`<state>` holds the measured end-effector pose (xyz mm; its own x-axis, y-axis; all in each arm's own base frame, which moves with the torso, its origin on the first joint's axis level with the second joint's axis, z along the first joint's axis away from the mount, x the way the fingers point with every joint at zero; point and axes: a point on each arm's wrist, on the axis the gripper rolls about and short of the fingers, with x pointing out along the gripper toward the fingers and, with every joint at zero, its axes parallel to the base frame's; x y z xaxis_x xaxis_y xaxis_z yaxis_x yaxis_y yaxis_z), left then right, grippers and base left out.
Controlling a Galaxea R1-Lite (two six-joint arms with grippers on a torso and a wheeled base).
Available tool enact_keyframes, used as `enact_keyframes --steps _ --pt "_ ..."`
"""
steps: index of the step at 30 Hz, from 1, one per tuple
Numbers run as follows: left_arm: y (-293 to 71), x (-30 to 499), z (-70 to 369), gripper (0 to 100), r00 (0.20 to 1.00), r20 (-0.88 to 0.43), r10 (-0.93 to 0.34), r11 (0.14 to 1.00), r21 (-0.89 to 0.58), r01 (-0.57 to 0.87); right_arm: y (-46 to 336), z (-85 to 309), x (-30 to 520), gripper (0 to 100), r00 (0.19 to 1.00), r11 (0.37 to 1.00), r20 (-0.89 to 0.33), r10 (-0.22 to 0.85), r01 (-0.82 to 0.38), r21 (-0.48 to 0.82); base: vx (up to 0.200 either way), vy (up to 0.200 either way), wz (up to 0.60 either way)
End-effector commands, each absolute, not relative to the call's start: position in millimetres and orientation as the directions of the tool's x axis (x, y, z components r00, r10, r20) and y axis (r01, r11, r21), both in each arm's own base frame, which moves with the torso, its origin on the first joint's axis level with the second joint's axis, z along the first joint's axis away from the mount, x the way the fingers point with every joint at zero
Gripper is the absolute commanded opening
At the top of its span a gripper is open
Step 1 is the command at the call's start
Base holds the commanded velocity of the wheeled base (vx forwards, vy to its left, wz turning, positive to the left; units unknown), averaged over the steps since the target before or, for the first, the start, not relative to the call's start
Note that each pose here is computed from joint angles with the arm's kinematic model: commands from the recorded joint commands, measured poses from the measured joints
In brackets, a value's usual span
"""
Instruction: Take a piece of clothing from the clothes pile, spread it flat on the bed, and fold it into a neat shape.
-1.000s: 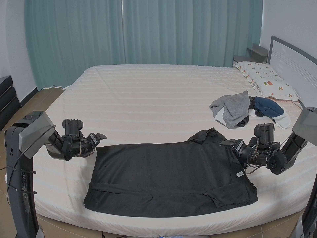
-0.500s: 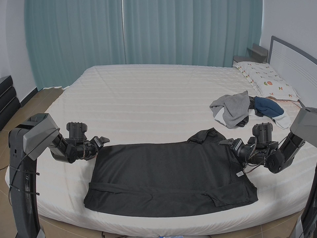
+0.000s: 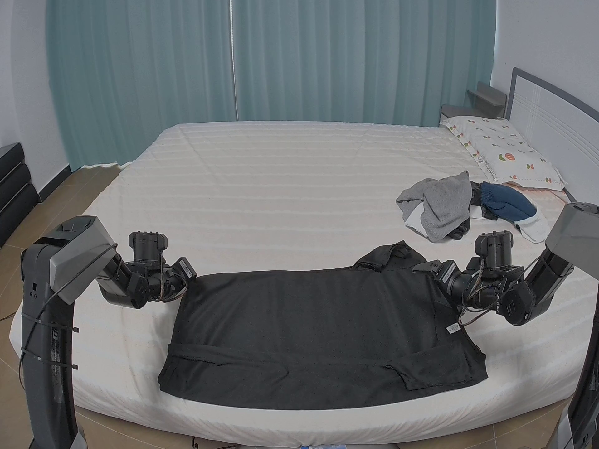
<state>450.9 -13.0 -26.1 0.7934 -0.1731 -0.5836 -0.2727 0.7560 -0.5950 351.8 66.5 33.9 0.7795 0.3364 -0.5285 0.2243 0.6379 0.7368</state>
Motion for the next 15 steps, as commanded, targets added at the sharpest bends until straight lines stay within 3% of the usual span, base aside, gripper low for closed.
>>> enact_keyframes --steps 1,5,8,15 --pt "-12.6 453.0 -24.1 0 0.811 -0.568 -0.143 0.747 -0.6 -0.288 66.7 27.9 355.1 100 0.774 0.643 -0.537 0.335 0.229 0.731 0.0 0.0 0.0" --pt "-12.1 456.1 -19.5 0 0.843 -0.524 -0.122 0.713 -0.637 -0.293 63.5 25.0 366.1 100 0.78 0.672 -0.533 0.328 0.204 0.712 0.0 0.0 0.0" --pt "-12.2 457.2 -16.4 0 0.855 -0.505 -0.123 0.686 -0.666 -0.295 56.1 17.3 383.6 100 0.787 0.73 -0.534 0.31 0.163 0.664 0.0 0.0 0.0" --pt "-12.1 455.4 -20.4 0 0.848 -0.517 -0.121 0.688 -0.659 -0.304 36.8 1.8 426.1 100 0.805 0.8 -0.495 0.327 0.044 0.599 0.0 0.0 0.0"
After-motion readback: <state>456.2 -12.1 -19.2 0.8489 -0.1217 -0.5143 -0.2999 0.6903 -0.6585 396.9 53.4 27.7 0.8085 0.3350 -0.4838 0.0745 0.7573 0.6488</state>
